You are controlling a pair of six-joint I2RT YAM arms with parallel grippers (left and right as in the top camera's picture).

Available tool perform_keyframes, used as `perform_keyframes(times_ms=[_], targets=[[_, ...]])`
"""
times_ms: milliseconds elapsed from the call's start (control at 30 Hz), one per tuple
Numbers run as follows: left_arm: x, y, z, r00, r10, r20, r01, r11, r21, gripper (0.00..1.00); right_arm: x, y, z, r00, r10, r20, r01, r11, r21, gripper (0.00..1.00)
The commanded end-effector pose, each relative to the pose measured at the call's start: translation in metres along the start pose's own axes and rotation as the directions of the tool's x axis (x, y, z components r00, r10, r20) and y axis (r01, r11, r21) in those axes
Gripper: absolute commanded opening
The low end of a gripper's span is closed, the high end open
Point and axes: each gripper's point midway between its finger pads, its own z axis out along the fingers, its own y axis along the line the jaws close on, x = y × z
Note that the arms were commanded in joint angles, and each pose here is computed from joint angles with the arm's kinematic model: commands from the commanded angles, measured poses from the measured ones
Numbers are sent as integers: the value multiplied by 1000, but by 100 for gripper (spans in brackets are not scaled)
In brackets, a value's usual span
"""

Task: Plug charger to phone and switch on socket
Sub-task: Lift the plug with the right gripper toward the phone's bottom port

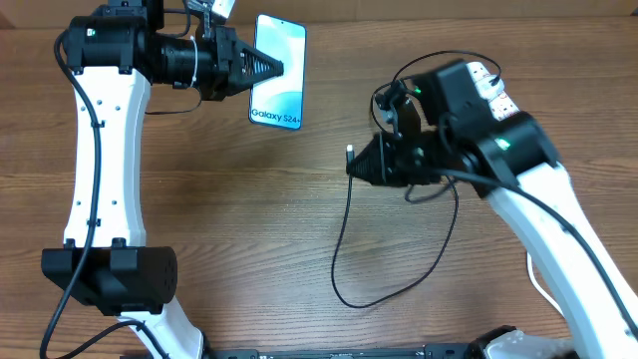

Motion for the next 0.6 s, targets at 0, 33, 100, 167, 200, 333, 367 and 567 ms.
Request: perform_keyframes(times_ms=[0,33,100,167,200,333,367,567], targets=[[4,-48,-12,999,30,-39,-19,963,268,4,24,54,-25,978,-210,-11,200,945,-259,4],[5,-59,-16,997,57,-46,-38,944,329,4,27,61,-29,973,-230,-12,216,929,-299,4],[10,-75,-21,993,96,-63,-61,906,419,4,33,74,-33,965,-261,-21,234,894,-382,4],[12,-80,-23,993,92,-75,-49,893,447,4,33,81,-35,962,-273,-21,237,871,-431,4],[12,-80,-23,993,86,-78,-43,894,446,4,33,84,-35,960,-279,-18,241,861,-448,4],[13,-80,-23,993,83,-80,-39,895,445,4,19,93,-37,973,-232,3,206,858,-470,4],[13,-80,-23,993,83,-80,-39,895,445,4,12,96,-38,977,-213,21,197,858,-474,4],[2,-57,-13,996,-48,-71,67,951,301,4,-9,88,-23,990,-115,79,135,929,-344,4]])
